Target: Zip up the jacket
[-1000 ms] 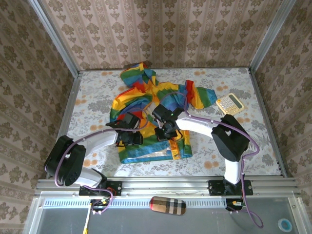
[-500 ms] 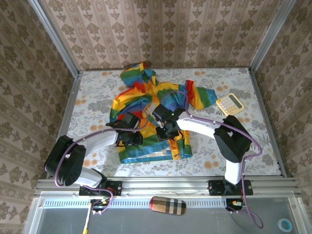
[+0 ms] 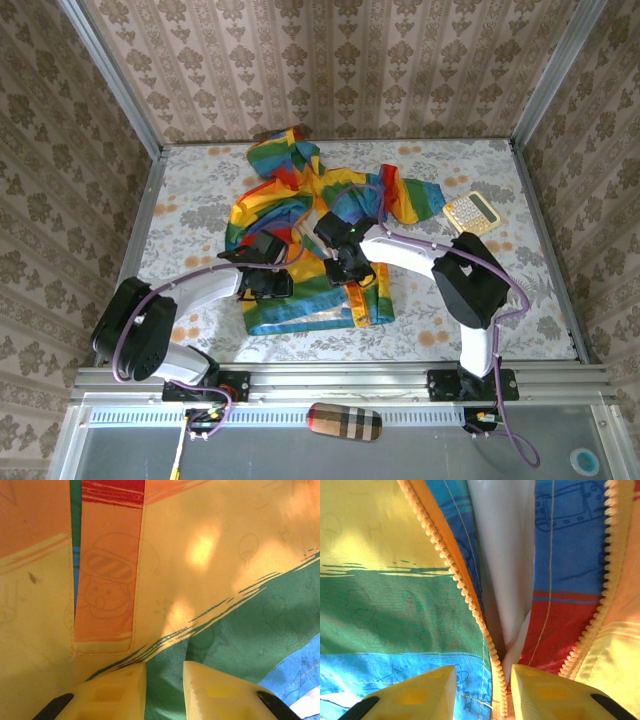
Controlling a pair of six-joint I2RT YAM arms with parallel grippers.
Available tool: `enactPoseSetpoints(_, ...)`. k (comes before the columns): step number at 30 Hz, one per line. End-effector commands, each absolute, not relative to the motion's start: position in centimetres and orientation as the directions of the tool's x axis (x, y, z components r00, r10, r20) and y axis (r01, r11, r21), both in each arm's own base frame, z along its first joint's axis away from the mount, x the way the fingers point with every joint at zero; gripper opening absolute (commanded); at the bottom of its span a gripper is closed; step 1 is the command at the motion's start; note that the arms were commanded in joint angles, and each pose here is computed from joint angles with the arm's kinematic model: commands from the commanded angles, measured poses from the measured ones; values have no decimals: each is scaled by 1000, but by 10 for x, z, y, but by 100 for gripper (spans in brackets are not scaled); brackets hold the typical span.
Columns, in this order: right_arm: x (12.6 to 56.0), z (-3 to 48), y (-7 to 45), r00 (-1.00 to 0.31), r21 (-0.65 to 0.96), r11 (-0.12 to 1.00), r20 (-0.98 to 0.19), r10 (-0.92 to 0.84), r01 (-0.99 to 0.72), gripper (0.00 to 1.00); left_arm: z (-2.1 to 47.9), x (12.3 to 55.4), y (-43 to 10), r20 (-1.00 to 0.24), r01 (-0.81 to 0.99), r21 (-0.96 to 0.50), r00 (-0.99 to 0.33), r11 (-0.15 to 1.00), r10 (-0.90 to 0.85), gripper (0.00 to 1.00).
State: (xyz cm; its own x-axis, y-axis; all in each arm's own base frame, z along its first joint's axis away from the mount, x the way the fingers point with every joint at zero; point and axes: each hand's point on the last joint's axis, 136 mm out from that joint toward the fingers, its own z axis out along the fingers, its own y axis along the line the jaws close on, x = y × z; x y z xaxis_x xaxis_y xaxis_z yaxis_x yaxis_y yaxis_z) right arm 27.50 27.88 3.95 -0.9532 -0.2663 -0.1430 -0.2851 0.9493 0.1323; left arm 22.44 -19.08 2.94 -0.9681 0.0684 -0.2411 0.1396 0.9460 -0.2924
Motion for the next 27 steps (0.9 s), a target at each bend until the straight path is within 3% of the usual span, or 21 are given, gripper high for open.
enactPoseSetpoints(1, 268, 28, 286, -953, 155, 941, -90, -289, -300, 34, 23, 222, -185, -210, 106, -278, -976, 955, 48, 26)
enactPoseSetpoints(3, 266, 27, 289, -952, 166, 938, -82, -294, -303, 32, 22, 221, -185, -208, 107, -277, -977, 955, 49, 26)
enactPoseSetpoints(14, 268, 57, 312, -939, 271, 902, -165, -300, -336, 2, 23, 222, -186, -212, 106, -280, -976, 954, 46, 26)
enactPoseSetpoints(27, 261, 57, 325, -949, 345, 884, -140, -283, -315, 0, 39, 222, -187, -228, 120, -291, -972, 949, 52, 26)
